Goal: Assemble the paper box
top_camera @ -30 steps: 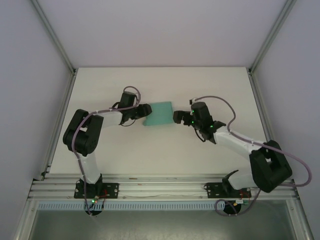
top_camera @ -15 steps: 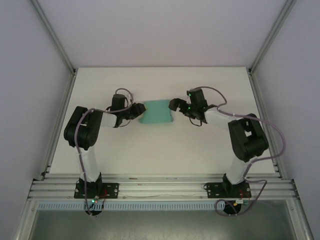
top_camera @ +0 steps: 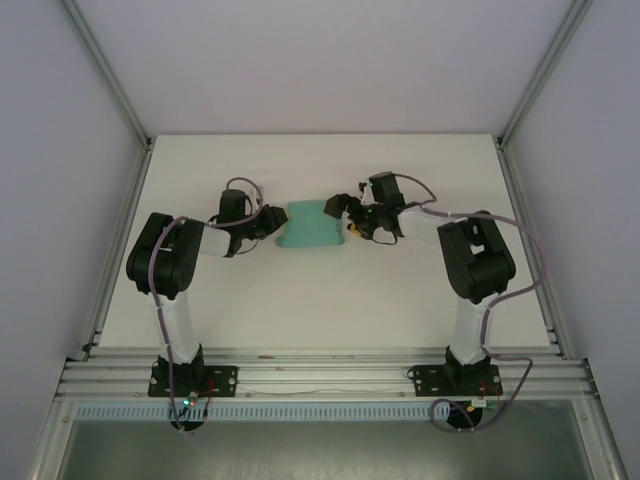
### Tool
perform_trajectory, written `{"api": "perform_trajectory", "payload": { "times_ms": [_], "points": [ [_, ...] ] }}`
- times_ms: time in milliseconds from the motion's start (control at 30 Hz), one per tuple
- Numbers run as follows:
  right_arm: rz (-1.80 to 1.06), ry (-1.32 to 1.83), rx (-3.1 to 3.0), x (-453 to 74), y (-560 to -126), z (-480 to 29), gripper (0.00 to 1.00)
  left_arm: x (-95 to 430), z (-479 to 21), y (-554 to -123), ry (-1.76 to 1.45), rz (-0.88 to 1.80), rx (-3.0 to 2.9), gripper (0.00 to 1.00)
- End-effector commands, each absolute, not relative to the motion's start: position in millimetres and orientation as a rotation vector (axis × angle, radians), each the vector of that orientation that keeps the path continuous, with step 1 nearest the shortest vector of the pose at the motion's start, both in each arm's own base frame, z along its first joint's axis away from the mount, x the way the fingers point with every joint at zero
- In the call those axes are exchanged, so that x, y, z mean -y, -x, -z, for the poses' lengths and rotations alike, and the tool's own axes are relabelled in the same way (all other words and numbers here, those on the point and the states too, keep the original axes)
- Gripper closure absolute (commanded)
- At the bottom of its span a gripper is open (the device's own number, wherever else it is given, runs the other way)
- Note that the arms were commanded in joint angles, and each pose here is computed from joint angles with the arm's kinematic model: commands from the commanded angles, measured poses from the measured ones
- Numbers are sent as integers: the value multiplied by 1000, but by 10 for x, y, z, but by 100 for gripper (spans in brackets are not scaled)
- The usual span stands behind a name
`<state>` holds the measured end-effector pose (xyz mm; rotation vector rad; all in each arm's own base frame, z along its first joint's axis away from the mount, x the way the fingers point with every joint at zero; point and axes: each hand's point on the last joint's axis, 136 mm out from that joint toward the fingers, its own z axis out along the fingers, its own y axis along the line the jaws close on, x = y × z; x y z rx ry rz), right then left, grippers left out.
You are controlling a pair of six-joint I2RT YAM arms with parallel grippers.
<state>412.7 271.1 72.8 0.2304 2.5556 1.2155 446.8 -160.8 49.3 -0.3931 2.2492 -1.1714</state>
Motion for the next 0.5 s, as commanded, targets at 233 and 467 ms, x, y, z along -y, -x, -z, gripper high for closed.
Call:
{"api": "perform_trajectory", "payload": {
  "times_ms": [233,467],
  "points": [
    [-1433,-208,-2485,-2932,-4290,-818,12,1527,-178,-4316,447,1143,-2340,82],
    [-1581,-220,-2395,-2973,-4413,-962,42,1555,-369,-4404,362,1144,-2291,74]
  ]
}}
